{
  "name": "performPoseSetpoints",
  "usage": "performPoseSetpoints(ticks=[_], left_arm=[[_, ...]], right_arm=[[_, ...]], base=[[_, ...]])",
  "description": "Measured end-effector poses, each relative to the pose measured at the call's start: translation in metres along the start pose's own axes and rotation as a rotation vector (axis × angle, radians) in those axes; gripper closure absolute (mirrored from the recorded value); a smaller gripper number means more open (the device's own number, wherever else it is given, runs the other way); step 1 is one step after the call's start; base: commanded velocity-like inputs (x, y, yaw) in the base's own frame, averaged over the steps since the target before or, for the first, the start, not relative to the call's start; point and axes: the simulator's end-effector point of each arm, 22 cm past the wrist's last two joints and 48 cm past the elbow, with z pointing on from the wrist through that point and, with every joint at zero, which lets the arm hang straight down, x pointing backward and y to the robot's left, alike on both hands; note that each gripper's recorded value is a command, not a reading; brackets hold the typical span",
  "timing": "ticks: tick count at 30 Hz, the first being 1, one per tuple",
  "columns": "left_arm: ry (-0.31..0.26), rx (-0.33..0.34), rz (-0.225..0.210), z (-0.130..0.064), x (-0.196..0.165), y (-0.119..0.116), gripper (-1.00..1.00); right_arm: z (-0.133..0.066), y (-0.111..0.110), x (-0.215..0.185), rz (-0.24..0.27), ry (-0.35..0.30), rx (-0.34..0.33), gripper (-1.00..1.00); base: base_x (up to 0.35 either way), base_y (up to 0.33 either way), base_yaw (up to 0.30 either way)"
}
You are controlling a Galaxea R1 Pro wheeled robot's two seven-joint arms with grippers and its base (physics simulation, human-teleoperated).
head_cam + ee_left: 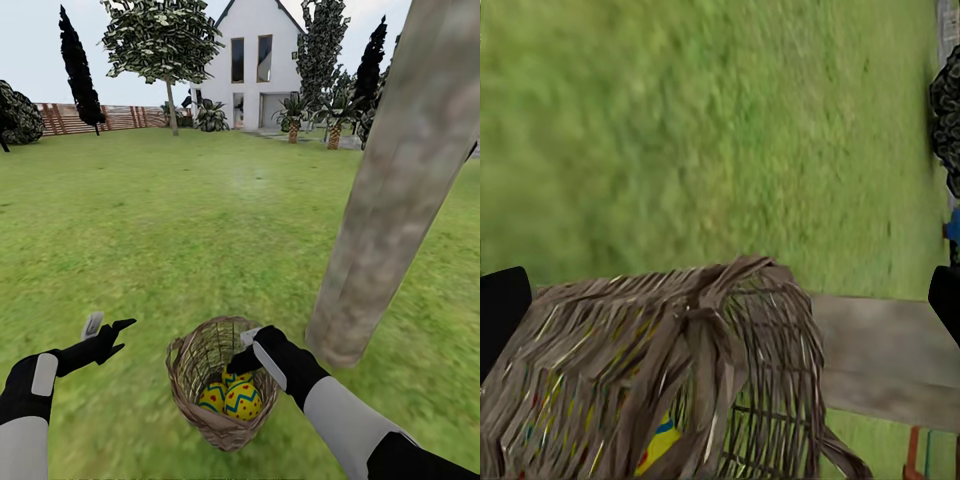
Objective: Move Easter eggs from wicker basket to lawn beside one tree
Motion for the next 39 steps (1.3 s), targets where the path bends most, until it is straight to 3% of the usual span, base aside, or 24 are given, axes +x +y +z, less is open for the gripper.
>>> performPoseSetpoints(ticks=[7, 16, 39], left_arm=[[-0.001, -0.001, 0.001, 0.005, 0.006, 0.015, -1.00], [0.020, -0.013, -0.017, 0.015, 0.022, 0.038, -1.00], [0.070, -0.086, -0.062, 0.038, 0.043, 0.089, -1.00]], right_arm=[[0.014, -0.003, 0.010, 0.001, 0.003, 0.006, -1.00], [0.029, -0.029, 0.021, -0.003, 0.006, 0.118, -1.00], [0.072, -0.031, 0.044, 0.006, 0.064, 0.096, -1.00]], base=[[0.000, 0.000, 0.000], [0.000, 0.000, 0.000], [0.000, 0.000, 0.000]])
